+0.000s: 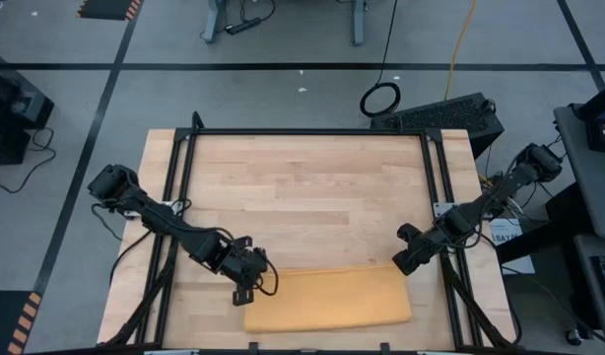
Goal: Roll towel
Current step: Roll the yellow towel
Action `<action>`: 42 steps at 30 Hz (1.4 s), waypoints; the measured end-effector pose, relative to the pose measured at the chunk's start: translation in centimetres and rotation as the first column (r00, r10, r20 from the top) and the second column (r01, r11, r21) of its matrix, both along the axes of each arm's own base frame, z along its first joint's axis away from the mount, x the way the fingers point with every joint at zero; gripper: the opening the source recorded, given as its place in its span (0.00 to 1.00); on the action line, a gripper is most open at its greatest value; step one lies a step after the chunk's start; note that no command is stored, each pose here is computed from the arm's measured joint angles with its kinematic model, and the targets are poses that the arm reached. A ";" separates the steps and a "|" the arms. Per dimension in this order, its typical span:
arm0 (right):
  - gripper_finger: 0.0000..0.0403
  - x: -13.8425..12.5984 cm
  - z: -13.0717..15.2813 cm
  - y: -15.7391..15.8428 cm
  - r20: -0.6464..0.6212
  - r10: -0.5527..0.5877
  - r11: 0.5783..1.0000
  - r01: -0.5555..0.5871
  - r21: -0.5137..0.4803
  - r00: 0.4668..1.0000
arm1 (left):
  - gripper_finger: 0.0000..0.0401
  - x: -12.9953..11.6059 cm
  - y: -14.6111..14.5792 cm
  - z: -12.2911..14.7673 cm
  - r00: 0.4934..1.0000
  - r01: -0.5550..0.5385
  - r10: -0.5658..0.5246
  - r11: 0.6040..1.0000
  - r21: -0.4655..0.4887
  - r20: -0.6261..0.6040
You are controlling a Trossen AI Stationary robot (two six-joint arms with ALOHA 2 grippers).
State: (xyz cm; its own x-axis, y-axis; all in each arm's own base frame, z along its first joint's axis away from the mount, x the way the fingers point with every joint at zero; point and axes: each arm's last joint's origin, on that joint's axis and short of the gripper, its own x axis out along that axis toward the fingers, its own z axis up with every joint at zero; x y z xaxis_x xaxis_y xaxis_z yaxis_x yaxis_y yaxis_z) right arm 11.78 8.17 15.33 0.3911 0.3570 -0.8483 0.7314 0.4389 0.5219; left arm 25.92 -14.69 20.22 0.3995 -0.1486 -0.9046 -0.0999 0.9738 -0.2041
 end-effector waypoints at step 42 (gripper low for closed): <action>0.11 1.9 5.6 2.9 0.352 0.146 0.953 -0.036 -0.301 0.925 | 0.11 -0.9 -3.8 -4.2 0.941 -0.339 0.337 0.925 -0.171 -0.038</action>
